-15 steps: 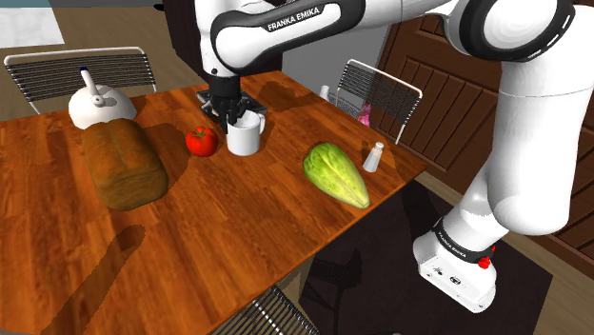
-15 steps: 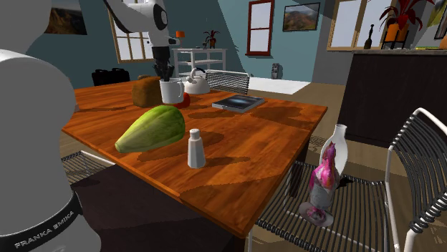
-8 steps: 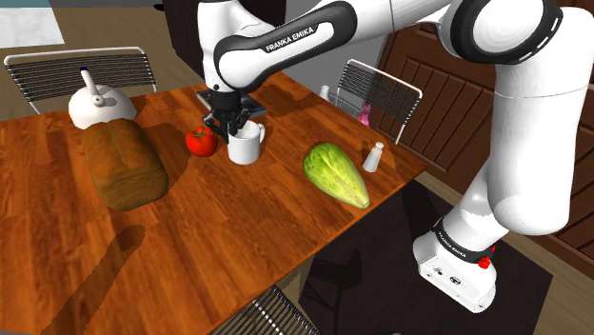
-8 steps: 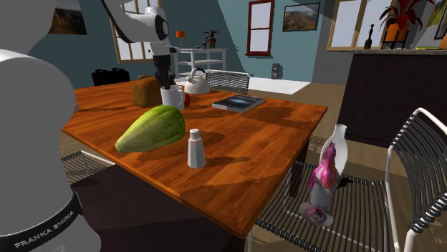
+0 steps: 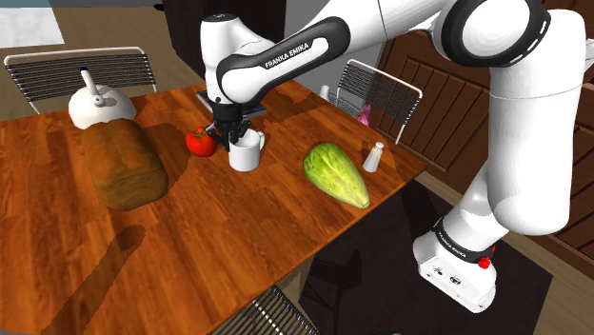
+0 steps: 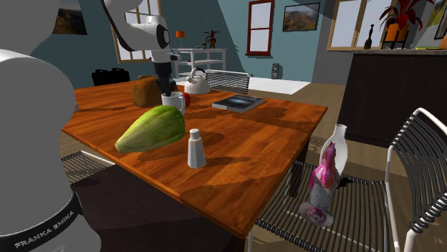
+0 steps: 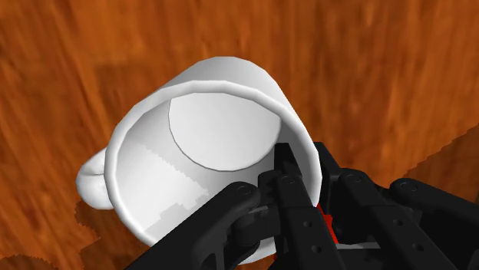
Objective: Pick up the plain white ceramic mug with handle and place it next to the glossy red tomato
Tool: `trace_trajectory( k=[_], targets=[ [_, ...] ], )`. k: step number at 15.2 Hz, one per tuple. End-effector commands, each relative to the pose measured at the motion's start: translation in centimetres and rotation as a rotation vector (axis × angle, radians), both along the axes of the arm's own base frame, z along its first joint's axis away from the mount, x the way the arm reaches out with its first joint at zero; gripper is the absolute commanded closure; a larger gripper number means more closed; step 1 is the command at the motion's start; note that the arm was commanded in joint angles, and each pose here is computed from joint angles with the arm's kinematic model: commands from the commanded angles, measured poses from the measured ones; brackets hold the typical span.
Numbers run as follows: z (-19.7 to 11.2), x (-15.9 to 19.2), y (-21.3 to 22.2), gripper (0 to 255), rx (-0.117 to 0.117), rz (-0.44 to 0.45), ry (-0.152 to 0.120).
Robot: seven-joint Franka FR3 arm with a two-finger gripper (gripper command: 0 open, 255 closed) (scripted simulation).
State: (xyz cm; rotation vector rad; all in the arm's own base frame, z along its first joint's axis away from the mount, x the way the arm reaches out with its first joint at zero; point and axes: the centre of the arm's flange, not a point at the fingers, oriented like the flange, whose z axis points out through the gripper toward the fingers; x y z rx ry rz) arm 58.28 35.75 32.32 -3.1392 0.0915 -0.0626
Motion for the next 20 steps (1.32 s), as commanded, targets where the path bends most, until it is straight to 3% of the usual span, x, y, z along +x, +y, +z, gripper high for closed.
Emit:
trace_trajectory(
  k=[1,4,5,10,14,20],
  targets=[
    [0.0,0.0,0.0,255,0.000,0.000,-0.001],
    [0.0,0.0,0.0,255,0.000,0.000,-0.001],
    [0.0,0.0,0.0,0,0.000,0.000,-0.001],
    [0.0,0.0,0.0,0,0.000,0.000,-0.001],
    [5.0,-0.2,0.0,0,0.000,0.000,-0.001],
    [5.0,-0.2,0.0,0,0.000,0.000,-0.001]
  ],
)
